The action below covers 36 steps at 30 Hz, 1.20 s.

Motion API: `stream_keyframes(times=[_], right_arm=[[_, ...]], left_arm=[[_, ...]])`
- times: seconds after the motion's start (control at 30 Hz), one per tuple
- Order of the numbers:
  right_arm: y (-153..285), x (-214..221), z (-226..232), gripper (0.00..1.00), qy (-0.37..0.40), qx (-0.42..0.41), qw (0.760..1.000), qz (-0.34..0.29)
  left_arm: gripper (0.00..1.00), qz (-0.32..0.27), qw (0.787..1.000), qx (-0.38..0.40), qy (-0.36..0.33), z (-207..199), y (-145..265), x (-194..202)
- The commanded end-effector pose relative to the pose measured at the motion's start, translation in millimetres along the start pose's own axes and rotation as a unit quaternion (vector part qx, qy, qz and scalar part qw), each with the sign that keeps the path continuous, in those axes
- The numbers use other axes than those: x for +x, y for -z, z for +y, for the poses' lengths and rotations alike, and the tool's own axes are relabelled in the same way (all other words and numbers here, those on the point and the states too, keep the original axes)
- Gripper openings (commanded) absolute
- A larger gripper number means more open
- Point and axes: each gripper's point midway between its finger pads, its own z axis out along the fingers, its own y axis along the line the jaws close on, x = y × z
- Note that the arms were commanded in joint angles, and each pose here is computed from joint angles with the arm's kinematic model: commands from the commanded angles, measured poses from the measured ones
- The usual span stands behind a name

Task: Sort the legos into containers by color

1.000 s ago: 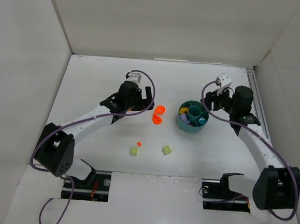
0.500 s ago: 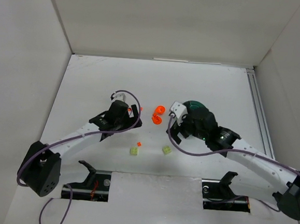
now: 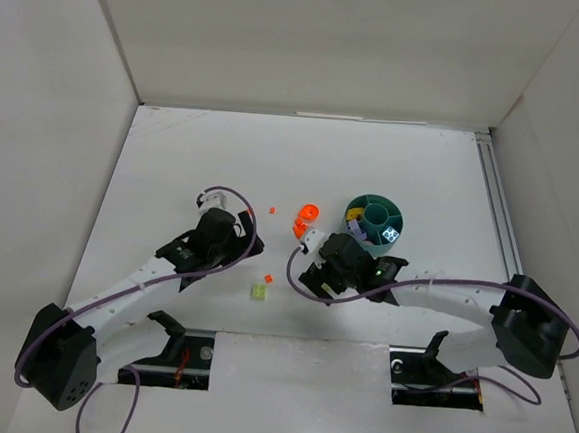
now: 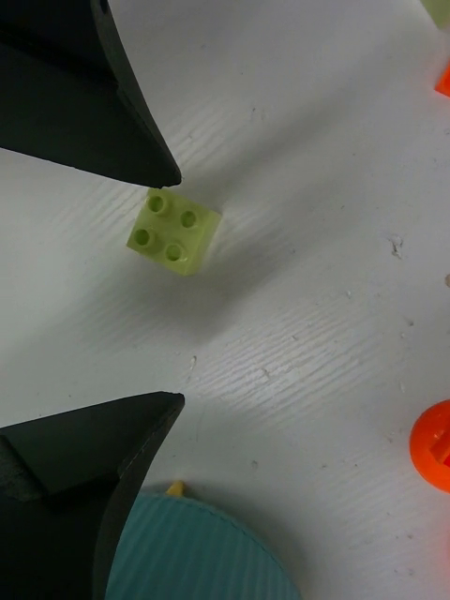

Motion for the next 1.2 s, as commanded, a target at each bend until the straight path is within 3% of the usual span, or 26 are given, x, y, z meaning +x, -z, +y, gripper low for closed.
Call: stream_keyframes(times=[0.0, 0.2, 0.33, 0.57, 0.9, 1.17], right_arm=[[-8, -10, 4, 0.94, -0.015, 0.022, 1.000, -0.017], [-20, 1, 6, 0.87, -0.028, 0.026, 0.999, 0.010], [-20, 1, 6, 0.62, -0.033, 0.026, 0.999, 0.010], [-25, 4, 13, 0.35, -0.021, 0.006, 1.000, 0.014], [12, -54, -1, 0.32, 0.005, 0.018, 0.997, -0.077], [64, -100, -98, 0.31, -0.012, 0.081, 0.982, -0.169]], left_arm=[[1.00, -0.011, 1.000, -0.003, 0.004, 0, 3, -4], [1.00, -0.015, 1.000, -0.006, 0.004, 3, 3, -4], [1.00, -0.018, 1.000, -0.002, 0.005, 2, 3, -6], [1.00, -0.015, 1.000, -0.006, 0.004, 5, 2, -3], [1.00, -0.021, 1.000, 0.001, -0.003, 1, 5, -7], [1.00, -0.019, 0.999, 0.022, -0.017, -10, 6, -11]])
